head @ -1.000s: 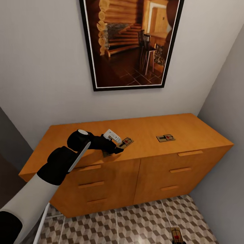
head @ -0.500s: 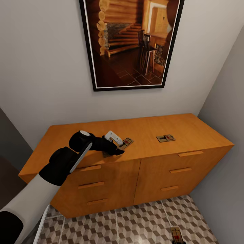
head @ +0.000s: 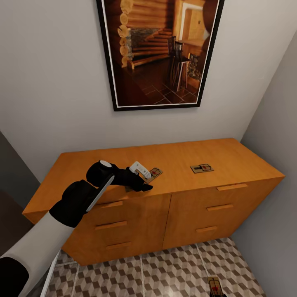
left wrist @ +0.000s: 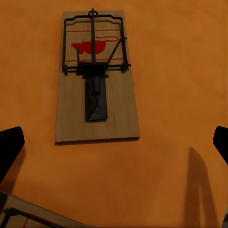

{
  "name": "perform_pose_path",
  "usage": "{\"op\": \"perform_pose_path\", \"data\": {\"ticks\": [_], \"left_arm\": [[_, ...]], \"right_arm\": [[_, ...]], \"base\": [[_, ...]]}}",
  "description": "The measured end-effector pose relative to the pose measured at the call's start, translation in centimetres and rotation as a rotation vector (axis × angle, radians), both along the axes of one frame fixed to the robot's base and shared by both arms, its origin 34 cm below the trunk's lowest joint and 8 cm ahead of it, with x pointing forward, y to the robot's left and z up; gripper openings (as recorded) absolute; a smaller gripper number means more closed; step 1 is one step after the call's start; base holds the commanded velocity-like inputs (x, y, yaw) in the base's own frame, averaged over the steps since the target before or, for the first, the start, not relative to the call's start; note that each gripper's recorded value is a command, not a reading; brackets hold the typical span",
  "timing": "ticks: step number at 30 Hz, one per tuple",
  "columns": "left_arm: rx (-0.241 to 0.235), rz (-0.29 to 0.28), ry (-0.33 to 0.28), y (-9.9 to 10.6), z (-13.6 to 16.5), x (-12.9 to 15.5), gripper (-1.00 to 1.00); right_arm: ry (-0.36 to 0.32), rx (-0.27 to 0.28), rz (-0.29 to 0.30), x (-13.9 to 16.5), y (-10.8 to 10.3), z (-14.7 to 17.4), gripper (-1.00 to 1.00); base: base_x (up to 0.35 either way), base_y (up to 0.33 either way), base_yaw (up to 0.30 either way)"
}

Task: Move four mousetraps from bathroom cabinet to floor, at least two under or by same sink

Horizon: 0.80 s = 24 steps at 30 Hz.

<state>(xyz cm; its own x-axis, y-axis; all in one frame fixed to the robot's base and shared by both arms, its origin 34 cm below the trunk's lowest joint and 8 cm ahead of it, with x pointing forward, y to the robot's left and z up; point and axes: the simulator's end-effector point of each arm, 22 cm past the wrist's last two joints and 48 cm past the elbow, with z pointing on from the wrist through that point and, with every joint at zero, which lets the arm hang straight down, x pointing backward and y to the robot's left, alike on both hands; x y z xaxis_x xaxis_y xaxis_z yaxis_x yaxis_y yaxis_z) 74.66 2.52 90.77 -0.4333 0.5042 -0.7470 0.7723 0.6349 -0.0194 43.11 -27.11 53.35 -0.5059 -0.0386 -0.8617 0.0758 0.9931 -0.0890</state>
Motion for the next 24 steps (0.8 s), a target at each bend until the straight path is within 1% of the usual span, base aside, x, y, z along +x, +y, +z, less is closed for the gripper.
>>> {"op": "perform_pose_path", "data": {"ticks": [13,24], "left_arm": [[0.001,-0.003,-0.001,-0.08,0.01,-0.06,1.00],[-0.005,-0.003,-0.015,-0.16,0.59,-0.01,1.00]], "right_arm": [[0.000,0.000,0.000,0.01,0.00,0.01,-1.00],[0.000,0.000,0.000,0.00,0.00,-0.01,-1.00]], "base": [[0.000,0.000,0.000],[0.000,0.000,0.000]]}}
